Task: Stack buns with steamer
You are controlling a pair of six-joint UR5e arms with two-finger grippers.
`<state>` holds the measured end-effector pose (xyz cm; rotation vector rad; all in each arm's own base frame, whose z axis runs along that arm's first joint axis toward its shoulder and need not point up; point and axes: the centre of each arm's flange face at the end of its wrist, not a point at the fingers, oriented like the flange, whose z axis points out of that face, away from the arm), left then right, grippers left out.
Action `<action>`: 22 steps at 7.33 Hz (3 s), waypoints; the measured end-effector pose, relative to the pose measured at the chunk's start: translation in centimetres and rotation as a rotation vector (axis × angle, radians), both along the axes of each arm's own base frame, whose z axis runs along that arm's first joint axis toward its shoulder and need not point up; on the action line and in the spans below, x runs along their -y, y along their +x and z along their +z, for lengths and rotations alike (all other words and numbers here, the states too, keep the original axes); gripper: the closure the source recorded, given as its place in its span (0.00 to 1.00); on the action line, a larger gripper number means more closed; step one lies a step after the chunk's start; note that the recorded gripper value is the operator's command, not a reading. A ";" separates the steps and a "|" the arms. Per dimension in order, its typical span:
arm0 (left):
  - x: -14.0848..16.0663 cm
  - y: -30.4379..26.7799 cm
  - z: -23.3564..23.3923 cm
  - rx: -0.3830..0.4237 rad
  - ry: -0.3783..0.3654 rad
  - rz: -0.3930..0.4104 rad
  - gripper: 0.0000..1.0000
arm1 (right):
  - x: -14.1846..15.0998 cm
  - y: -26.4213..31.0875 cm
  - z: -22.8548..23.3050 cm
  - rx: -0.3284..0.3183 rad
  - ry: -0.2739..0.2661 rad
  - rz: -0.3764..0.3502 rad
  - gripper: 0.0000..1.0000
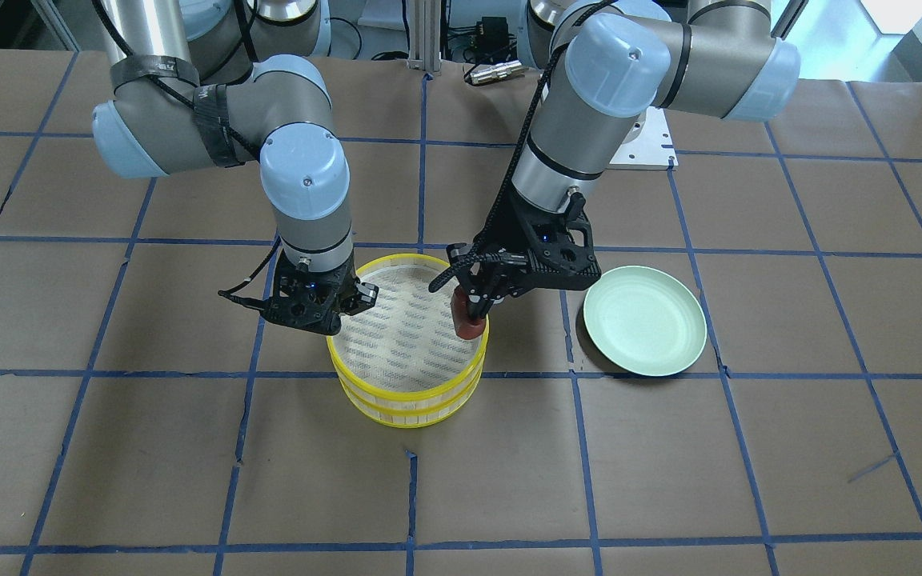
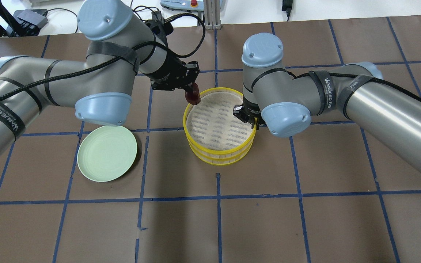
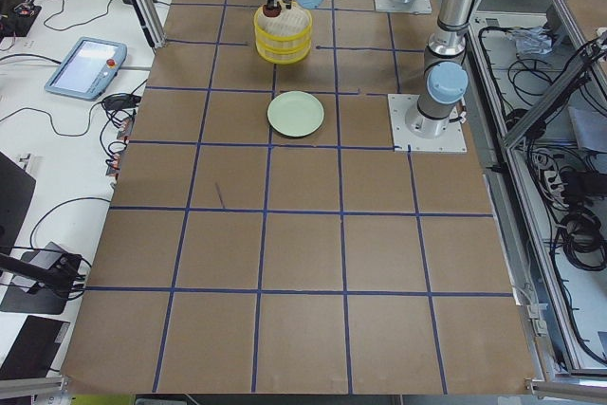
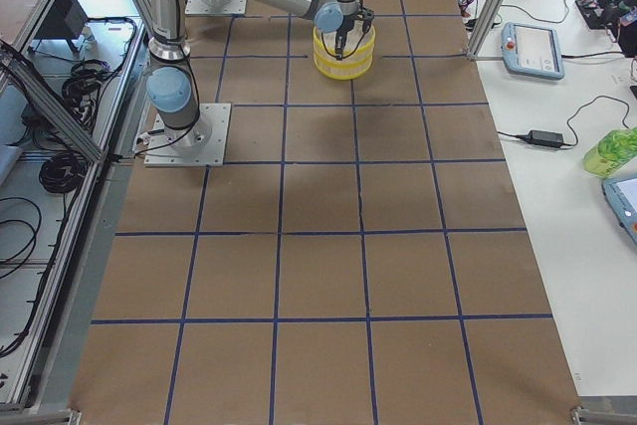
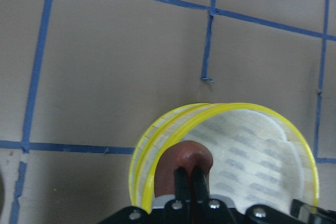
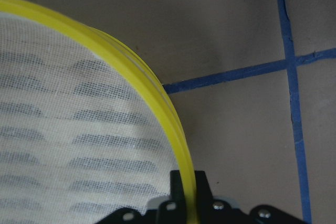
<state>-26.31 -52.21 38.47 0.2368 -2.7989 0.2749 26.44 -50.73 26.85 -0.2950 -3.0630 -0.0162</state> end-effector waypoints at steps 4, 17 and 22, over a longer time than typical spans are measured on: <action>0.1 -1.9 -3.0 -0.003 0.065 0.008 0.00 | 0.5 -0.8 4.7 0.066 -0.020 -0.026 0.24; -4.2 17.1 13.6 0.302 0.245 -0.245 0.00 | -2.5 -10.1 26.1 0.080 -0.022 0.161 0.00; -4.3 17.1 13.1 0.303 0.258 -0.248 0.00 | -2.5 -10.0 26.2 0.076 -0.028 0.162 0.00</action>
